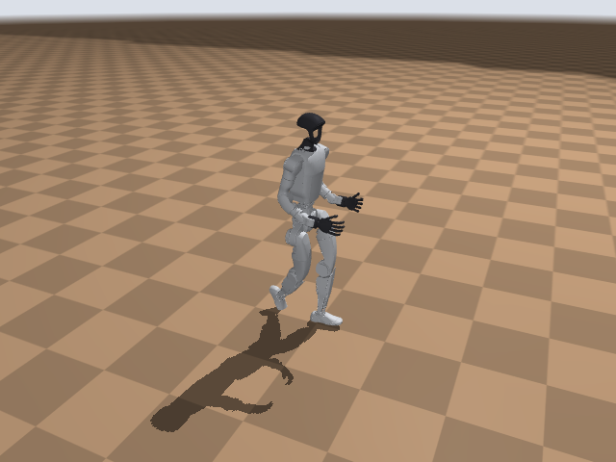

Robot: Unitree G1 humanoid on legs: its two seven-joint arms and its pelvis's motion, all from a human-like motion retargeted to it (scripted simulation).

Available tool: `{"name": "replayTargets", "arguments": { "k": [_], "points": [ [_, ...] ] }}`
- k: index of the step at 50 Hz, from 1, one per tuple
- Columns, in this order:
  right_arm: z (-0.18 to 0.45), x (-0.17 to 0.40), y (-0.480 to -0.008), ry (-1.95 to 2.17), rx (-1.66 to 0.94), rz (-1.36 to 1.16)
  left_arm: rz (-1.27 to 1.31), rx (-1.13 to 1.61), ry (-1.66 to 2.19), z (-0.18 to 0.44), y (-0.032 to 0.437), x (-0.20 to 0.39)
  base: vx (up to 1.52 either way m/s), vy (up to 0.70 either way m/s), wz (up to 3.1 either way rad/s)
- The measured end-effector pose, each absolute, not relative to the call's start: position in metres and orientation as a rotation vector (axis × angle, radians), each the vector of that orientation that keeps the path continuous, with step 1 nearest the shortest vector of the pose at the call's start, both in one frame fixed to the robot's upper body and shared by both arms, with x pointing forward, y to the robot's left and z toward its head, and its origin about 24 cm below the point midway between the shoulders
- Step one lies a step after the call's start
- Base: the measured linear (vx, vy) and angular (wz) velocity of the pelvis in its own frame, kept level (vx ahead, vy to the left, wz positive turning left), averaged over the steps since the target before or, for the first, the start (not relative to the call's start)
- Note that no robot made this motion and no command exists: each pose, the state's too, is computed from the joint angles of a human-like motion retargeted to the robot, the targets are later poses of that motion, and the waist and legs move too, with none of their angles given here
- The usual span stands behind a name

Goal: Walk run

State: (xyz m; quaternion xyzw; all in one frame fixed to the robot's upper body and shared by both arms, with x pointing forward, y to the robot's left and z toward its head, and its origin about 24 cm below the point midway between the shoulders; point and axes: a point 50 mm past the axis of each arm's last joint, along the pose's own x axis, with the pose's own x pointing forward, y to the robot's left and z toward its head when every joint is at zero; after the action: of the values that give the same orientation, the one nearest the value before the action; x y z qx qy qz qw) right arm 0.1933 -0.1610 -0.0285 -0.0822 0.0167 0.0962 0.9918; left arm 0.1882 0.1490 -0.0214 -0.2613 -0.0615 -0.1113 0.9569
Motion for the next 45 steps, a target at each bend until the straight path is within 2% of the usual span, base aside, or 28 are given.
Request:
{"name": "replayTargets", "arguments": {
  "k": [3,7,10,13,17,22,25,27,32,35,39,43,45],
  "points": [
    [-0.067,0.134,-0.178,0.258,-0.196,0.218,-0.223,-0.582,-0.145,-0.017,0.145,0.206,1.46,-0.21,0.35],
    [-0.087,0.051,-0.203,0.526,-0.244,0.257,-0.236,-0.609,-0.182,-0.01,0.143,0.222,1.33,-0.33,-0.06],
    [-0.084,0.008,-0.224,0.627,-0.207,0.156,-0.251,-0.613,-0.206,-0.005,0.139,0.224,1.2,-0.25,1.06],
    [-0.074,-0.008,-0.242,0.611,-0.128,-0.001,-0.261,-0.603,-0.209,-0.005,0.141,0.217,1.46,-0.37,1.31],
    [-0.066,0.002,-0.248,0.52,-0.069,-0.146,-0.281,-0.589,-0.157,-0.015,0.146,0.205,1.36,-0.39,0.79],
    [-0.069,0.068,-0.215,0.366,-0.068,-0.142,-0.292,-0.531,-0.101,-0.024,0.173,0.183,1.63,-0.57,-0.57],
    [-0.055,0.138,-0.209,0.146,0.085,-0.23,-0.316,-0.532,-0.059,-0.033,0.166,0.18,1.4,-0.29,-0.28],
    [-0.04,0.175,-0.182,0.031,0.242,-0.17,-0.253,-0.559,-0.024,-0.042,0.162,0.174,1.41,-0.14,-0.6],
    [0.012,0.224,-0.155,-0.232,0.453,-0.043,-0.231,-0.579,-0.016,-0.046,0.158,0.166,1.34,-0.16,-0.68],
    [0.033,0.227,-0.148,-0.299,0.378,0.142,-0.268,-0.554,-0.01,-0.044,0.158,0.168,1.3,-0.21,-0.52],
    [0.03,0.213,-0.151,-0.227,0.139,0.321,-0.294,-0.524,-0.058,-0.033,0.154,0.181,1.38,-0.17,-0.04],
    [-0.016,0.172,-0.157,0.033,-0.004,0.359,-0.285,-0.527,-0.103,-0.023,0.152,0.187,1.77,-0.16,0.77],
    [-0.045,0.144,-0.159,0.209,0.009,0.375,-0.24,-0.562,-0.146,-0.018,0.16,0.197,1.29,-0.12,0.25]
  ]
}}
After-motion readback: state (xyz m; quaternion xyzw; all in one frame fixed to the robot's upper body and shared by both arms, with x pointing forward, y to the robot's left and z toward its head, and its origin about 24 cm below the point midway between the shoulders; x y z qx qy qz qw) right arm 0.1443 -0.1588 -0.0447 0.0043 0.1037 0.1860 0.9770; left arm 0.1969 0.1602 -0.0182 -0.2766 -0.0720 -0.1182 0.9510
